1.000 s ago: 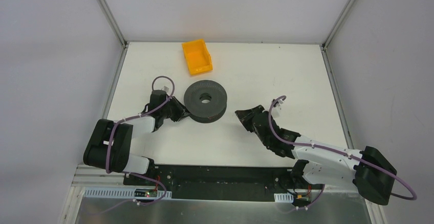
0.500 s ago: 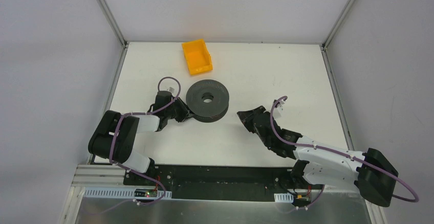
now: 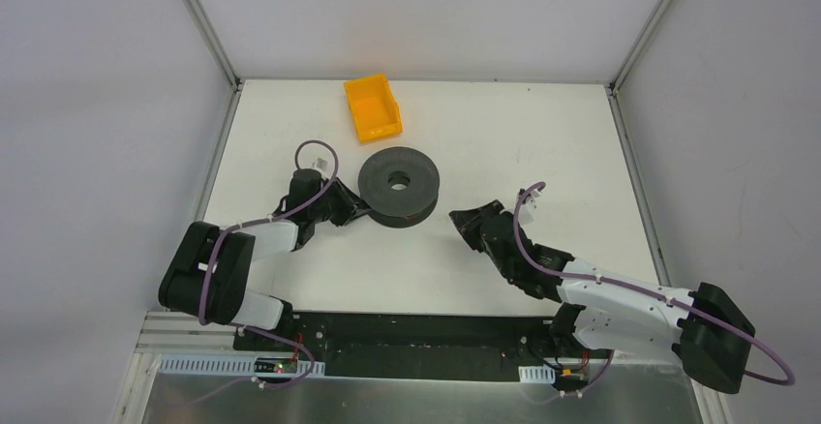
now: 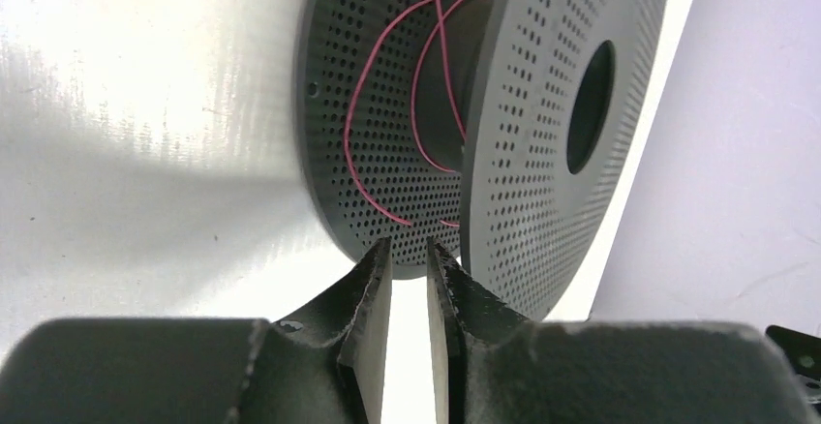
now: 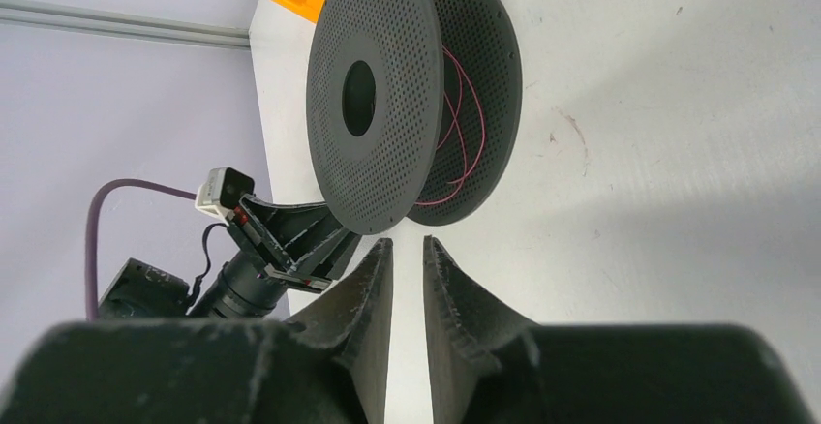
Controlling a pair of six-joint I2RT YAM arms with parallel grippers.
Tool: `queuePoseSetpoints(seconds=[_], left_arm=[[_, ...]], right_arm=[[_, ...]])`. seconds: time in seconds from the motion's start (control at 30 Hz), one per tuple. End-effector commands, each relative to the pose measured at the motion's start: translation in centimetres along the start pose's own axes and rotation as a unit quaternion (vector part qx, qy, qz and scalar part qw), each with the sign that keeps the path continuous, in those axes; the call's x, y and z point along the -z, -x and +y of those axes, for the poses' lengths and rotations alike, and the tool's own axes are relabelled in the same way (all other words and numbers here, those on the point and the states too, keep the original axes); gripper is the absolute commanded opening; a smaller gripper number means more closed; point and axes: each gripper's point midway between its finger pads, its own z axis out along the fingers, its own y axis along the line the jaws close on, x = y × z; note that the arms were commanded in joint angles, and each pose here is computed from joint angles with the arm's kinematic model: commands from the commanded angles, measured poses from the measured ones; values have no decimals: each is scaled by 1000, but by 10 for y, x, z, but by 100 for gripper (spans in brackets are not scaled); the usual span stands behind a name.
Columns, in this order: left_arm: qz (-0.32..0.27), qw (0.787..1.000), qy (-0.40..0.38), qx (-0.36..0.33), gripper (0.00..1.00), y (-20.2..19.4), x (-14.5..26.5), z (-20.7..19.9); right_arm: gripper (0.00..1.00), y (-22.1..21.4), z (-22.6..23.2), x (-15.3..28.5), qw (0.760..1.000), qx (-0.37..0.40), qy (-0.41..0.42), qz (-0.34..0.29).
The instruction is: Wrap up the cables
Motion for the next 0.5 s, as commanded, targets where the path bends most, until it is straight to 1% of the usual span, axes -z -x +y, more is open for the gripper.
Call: queuePoseSetpoints(seconds=[0.0, 0.3, 0.47], left_arm=[[-27, 999, -19, -24, 19, 9, 8, -16], [-31, 999, -3, -19, 21, 6, 14, -7], [-46, 999, 11, -16, 22, 6, 25, -1]], right_arm=[[20, 7, 15, 5, 1000, -1, 16, -13], [21, 4, 16, 6, 1000, 3, 16, -9], [22, 3, 11, 6, 1000, 19, 7, -6]])
